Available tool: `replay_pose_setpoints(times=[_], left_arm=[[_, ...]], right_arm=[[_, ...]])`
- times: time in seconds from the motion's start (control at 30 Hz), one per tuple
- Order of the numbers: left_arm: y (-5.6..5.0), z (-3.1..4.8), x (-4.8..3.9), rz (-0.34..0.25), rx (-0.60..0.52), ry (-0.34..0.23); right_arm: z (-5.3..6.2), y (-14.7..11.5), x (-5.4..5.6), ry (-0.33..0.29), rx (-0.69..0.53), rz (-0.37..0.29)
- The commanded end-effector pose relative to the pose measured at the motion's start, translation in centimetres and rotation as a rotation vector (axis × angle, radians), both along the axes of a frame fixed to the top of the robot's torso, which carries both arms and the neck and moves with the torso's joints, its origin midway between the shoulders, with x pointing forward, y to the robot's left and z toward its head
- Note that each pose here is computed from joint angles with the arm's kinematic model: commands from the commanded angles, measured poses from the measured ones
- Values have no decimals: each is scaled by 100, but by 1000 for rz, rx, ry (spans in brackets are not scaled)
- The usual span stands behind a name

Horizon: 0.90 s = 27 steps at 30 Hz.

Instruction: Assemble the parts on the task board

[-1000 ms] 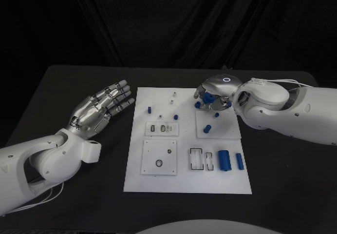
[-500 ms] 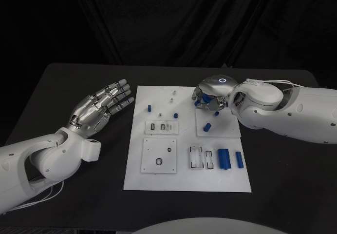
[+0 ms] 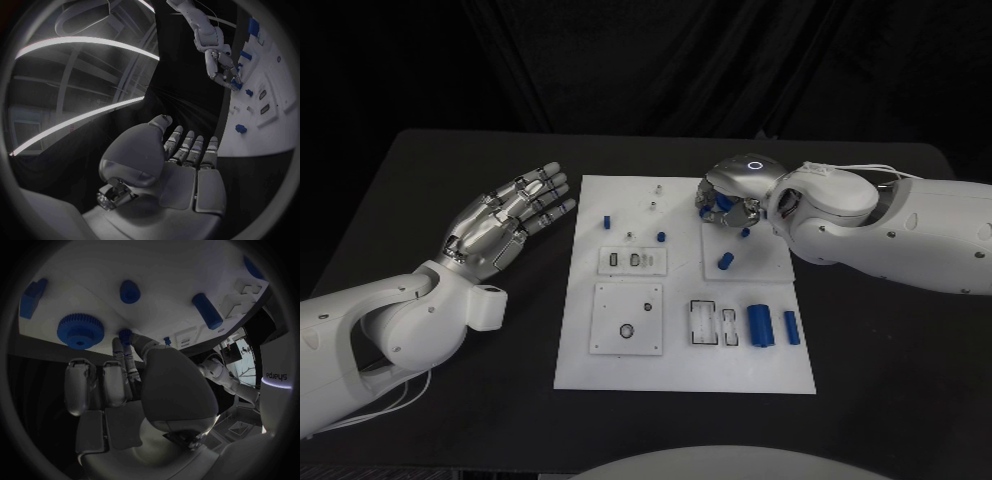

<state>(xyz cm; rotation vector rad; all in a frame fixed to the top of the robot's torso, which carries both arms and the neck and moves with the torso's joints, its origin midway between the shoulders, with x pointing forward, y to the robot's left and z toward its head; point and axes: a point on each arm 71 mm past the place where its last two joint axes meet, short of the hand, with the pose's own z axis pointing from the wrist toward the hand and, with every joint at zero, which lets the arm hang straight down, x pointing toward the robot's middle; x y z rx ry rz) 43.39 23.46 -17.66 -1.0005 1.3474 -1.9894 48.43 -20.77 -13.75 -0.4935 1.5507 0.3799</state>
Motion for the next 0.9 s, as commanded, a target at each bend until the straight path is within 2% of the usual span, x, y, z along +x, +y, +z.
replay_pose_setpoints(times=[0.03,0.27,0.47,0.6,0.77,0.9], left_arm=[[62,174,-29,54,-163,-192],[81,172,-33,58,-160,-191],[79,170,-31,58,-159,-188],[61,167,-24,56,-162,-186],[33,156,-11,49,-164,-184],[20,150,-4,46,-165,-183]], right_arm=[[-3,-1,-14,-15,10,8],[97,27,-32,-43,72,18],[350,189,32,-76,132,48],[448,333,100,-99,148,78],[502,528,218,-124,153,119],[494,616,288,-132,150,131]])
